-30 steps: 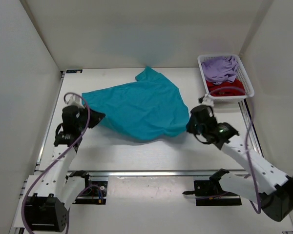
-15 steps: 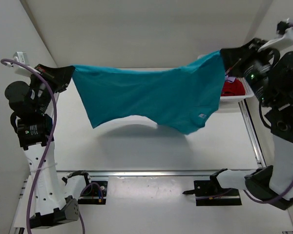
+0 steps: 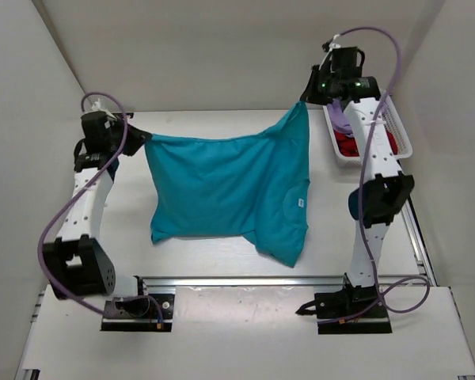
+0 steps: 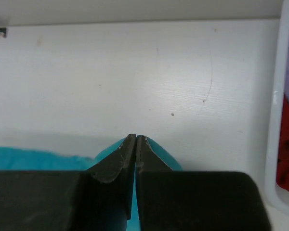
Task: Fold and stack the t-shirts
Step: Flatten out the tshirt
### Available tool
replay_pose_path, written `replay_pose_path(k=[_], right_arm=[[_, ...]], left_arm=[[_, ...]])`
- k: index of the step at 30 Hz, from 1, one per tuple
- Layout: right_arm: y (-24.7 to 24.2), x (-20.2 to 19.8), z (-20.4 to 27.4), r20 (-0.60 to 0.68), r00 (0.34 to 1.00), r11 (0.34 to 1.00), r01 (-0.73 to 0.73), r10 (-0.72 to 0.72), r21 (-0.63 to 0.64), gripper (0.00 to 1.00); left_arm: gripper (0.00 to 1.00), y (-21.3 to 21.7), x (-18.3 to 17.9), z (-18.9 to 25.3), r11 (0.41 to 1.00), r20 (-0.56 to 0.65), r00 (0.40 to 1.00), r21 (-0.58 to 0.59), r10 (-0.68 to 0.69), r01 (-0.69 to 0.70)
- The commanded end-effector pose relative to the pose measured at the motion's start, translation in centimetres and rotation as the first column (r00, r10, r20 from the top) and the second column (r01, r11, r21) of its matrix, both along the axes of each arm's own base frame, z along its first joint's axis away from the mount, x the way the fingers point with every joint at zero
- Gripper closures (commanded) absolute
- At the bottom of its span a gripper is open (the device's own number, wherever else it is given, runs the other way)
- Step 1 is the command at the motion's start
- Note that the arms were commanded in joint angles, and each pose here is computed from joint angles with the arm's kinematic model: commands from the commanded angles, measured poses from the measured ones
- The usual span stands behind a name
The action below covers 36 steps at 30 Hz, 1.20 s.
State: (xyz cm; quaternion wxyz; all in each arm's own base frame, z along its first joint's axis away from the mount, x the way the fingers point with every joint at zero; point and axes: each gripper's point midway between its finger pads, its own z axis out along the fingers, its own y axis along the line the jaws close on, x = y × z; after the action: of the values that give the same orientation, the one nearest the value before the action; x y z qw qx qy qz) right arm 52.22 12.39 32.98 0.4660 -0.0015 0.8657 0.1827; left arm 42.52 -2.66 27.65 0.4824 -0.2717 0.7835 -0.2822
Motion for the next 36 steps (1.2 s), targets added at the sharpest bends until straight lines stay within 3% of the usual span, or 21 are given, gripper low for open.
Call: replay_pose_path(k=[1,2,5,8,9,12,14,19,23,25,27,29,30,31,33,36], right_arm=[[-1.3,1.7,7.0,0.205,0.979,0.996,-0.025,0.008,0.082,1.00],[-1.3,1.7,8.9,0.253,0.967,0.993,-0.036,0.007,0.110,1.00],[-2.4,1.3,15.8,0.430,0.902,0.977,-0.052,-0.044,0.209,1.00],[-3.6,-0.4,22.6,0.591,0.802,0.953,-0.106,-0.086,0.283,0.99],[-5.0,-2.2,25.9,0.661,0.742,0.952,-0.115,-0.108,0.284,1.00],[-5.8,-3.8,27.2,0.684,0.720,0.956,-0.109,-0.113,0.273,1.00],[-6.1,-3.7,25.6,0.642,0.758,0.958,-0.087,-0.115,0.275,1.00],[-6.3,-2.9,17.4,0.439,0.891,0.973,0.016,-0.118,0.229,1.00],[-6.2,-5.0,10.4,0.362,0.917,0.981,0.120,-0.169,0.153,0.99],[-6.2,-6.9,2.0,0.217,0.956,0.976,0.168,-0.196,0.138,1.00],[-6.5,-10.3,-1.5,0.189,0.952,0.966,0.215,-0.241,0.146,1.00],[-6.2,-14.2,-10.8,0.013,0.964,0.955,0.260,-0.264,0.145,1.00],[-6.0,-15.3,-11.3,0.034,0.963,0.954,0.258,-0.266,0.153,1.00],[-5.6,-17.6,-15.1,-0.044,0.964,0.951,0.266,-0.262,0.156,1.00],[-5.6,-21.4,-21.1,-0.179,0.947,0.946,0.294,-0.268,0.135,1.00],[-5.7,-24.9,-24.5,-0.273,0.924,0.937,0.317,-0.270,0.147,1.00]], left_arm=[[1.00,0.1,2.8,5.7,0.999,0.150,0.989,0.024,0.017,-0.021],[1.00,-0.2,3.7,5.8,1.000,0.145,0.989,0.023,0.010,-0.013],[1.00,0.2,5.2,12.6,1.000,0.260,0.966,0.016,-0.003,-0.002],[1.00,1.9,5.8,16.5,1.000,0.315,0.949,0.002,0.028,-0.030],[1.00,3.5,5.6,19.3,0.998,0.378,0.924,-0.003,0.053,-0.056],[1.00,4.3,5.1,21.8,0.998,0.427,0.902,-0.011,0.062,-0.064],[1.00,4.8,5.3,21.6,0.996,0.424,0.902,0.001,0.077,-0.086],[1.00,4.8,4.1,19.0,0.991,0.394,0.912,0.022,0.111,-0.130],[1.00,4.6,1.6,14.8,0.974,0.347,0.925,0.104,0.153,-0.200],[1.00,5.0,-0.6,11.5,0.950,0.316,0.924,0.153,0.213,-0.271],[1.00,3.7,-3.6,4.6,0.943,0.233,0.948,0.202,0.217,-0.266],[1.00,3.2,-6.1,-0.7,0.944,0.168,0.958,0.197,0.232,-0.264],[1.00,3.1,-7.8,-4.5,0.948,0.106,0.965,0.188,0.241,-0.257],[1.00,2.5,-9.4,-8.1,0.956,0.048,0.974,0.190,0.220,-0.225],[1.00,2.1,-11.7,-12.8,0.967,-0.049,0.976,0.159,0.210,-0.200],[1.00,2.4,-14.9,-17.6,0.977,-0.157,0.966,0.093,0.207,-0.194]])
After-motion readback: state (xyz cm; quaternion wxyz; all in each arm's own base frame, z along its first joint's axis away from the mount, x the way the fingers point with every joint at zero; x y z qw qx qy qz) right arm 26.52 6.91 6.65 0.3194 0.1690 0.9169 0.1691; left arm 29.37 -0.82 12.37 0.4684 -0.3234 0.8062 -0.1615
